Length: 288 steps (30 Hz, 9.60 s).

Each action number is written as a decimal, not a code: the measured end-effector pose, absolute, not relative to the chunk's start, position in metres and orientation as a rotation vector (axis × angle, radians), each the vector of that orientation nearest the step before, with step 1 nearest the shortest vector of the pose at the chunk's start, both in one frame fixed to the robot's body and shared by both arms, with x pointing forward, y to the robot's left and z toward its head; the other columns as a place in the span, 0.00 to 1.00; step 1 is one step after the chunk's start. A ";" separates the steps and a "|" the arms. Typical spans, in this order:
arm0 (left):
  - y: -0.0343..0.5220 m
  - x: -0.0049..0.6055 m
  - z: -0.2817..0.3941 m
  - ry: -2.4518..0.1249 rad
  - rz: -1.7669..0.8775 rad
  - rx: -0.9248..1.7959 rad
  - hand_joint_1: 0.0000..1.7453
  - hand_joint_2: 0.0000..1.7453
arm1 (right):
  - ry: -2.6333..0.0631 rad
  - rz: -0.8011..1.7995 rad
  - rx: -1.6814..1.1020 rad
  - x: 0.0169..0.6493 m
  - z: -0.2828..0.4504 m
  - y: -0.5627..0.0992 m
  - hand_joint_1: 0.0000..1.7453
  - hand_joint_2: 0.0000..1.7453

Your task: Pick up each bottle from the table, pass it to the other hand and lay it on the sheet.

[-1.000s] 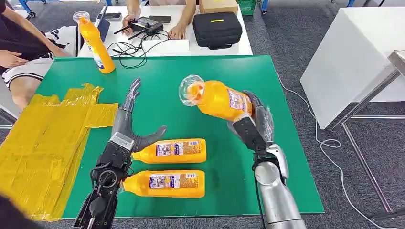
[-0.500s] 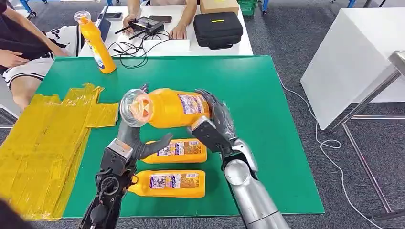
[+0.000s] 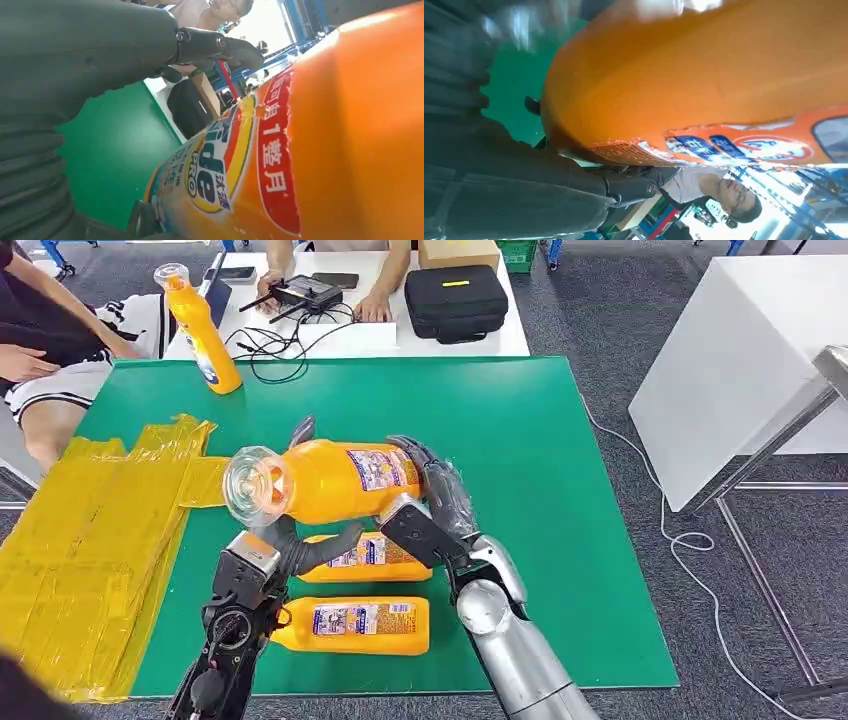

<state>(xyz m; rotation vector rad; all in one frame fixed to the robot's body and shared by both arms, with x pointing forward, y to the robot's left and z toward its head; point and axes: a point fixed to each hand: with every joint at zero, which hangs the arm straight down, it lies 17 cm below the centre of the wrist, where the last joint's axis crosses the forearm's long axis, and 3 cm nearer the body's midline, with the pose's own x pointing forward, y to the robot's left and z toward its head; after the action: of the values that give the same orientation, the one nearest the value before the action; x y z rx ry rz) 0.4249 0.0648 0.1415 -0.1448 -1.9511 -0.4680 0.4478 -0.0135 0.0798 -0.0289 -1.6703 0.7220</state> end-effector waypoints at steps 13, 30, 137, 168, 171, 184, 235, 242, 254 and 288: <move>0.066 0.426 0.141 -1.944 -0.449 -0.152 0.00 1.00 | -1.661 0.789 -0.043 0.443 0.077 0.000 1.00 1.00; 0.069 0.429 0.143 -1.925 -0.380 -0.206 1.00 1.00 | -1.628 0.911 0.013 0.420 0.062 0.042 1.00 1.00; 0.442 0.447 -0.025 -0.655 -0.981 1.471 0.07 1.00 | -1.868 0.630 -0.518 0.397 0.146 -0.146 0.00 1.00; 0.404 0.431 -0.039 -1.017 -0.480 1.136 0.00 1.00 | -1.788 0.857 -0.422 0.395 0.106 -0.092 0.00 1.00; 0.380 0.442 -0.029 -1.171 -0.349 0.986 0.00 1.00 | -1.792 0.891 -0.389 0.391 0.101 -0.078 0.00 1.00; 0.230 0.428 0.176 -2.065 0.265 -0.473 0.00 1.00 | -1.584 1.409 -0.160 0.351 -0.008 0.022 0.00 1.00; 0.184 0.407 0.234 -2.205 0.073 -0.463 0.00 1.00 | -1.382 1.389 -0.609 0.443 -0.014 -0.044 0.00 1.00; 0.184 0.409 0.238 -2.213 0.069 -0.464 0.00 1.00 | -1.361 1.419 -0.567 0.438 -0.021 -0.034 0.00 1.00; 0.181 0.412 0.240 -2.215 0.049 -0.443 0.00 1.00 | -1.246 1.457 -0.550 0.431 -0.044 -0.043 0.00 1.00; 0.178 0.428 0.242 -2.197 0.063 -0.462 0.00 1.00 | -1.045 1.744 -0.327 0.381 -0.096 -0.027 0.00 1.00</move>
<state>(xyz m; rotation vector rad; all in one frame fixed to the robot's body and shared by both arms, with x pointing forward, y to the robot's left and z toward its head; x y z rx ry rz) 0.4277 0.1784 0.2420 -0.4620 -2.1969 0.0631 0.3810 -0.0274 -0.0963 -0.3270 -1.0446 1.7436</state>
